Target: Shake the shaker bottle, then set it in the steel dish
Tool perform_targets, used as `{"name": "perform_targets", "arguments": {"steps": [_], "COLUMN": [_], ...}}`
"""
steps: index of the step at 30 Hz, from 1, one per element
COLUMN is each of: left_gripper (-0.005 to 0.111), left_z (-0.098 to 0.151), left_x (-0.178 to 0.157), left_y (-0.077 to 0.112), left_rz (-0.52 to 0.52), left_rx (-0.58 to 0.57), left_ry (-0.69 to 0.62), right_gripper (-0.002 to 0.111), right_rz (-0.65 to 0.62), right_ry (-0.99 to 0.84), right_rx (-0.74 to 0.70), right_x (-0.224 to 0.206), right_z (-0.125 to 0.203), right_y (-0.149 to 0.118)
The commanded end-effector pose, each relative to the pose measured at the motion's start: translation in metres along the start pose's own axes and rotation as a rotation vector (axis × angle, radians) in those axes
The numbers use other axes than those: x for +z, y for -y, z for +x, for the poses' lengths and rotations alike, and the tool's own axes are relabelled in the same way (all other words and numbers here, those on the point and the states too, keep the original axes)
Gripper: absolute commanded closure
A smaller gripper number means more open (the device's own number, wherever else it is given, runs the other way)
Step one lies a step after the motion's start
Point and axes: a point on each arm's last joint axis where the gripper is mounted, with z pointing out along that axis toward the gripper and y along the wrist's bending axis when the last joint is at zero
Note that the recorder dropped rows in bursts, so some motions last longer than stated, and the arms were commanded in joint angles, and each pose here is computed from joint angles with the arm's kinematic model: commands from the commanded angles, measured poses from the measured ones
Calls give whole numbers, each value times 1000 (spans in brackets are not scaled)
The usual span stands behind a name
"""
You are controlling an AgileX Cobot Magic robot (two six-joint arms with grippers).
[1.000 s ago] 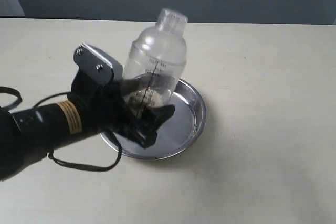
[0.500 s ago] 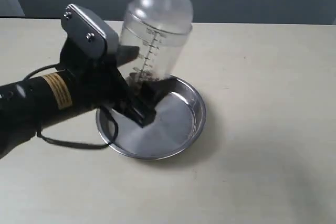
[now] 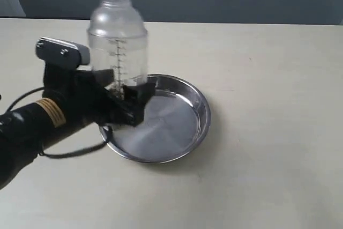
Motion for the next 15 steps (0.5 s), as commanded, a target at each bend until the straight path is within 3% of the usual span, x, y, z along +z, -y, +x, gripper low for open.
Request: {"name": "perform_targets", "arguments": {"steps": [1,2,3,4,5,6,7,8,9,10,11,12,15], "left_gripper": [106,106,106,106,106,106,106,106,106,106,106,106,106], "left_z": [-4,-6,-5,-2,-3,-4,-6,-5,-4,-1,1,1,-2], "left_x": [-1,0,-1,-7,-7,-4,-1,0,0,-3,-6,-7,1], "left_y": [9,-3,11,33,31,22,4,0,5,23,33,35,1], "left_rz": [64,-66,67,314,292,182,-2,-47,10,200,317,340,-29], "left_rx": [43,-124,20,302,269,158,-32,-83,-18,197,330,348,-51], "left_ry": [42,80,68,55,62,58,78,84,72,50,44,45,56], "right_gripper": [109,109,109,109,109,109,109,109,109,109,109,109,109], "right_rz": [-3,-3,-3,-3,-3,-3,-3,-3,-3,-3,-3,-3,-3], "right_ry": [14,14,14,14,14,14,14,14,14,14,14,14,14], "right_rx": [-3,-3,-3,-3,-3,-3,-3,-3,-3,-3,-3,-3,-3], "right_x": [0,0,0,0,0,0,0,0,0,0,0,0,0], "right_z": [-1,-1,-1,-1,-1,-1,-1,-1,-1,-1,-1,-1,-1], "right_y": [0,0,0,0,0,0,0,0,0,0,0,0,0]}}
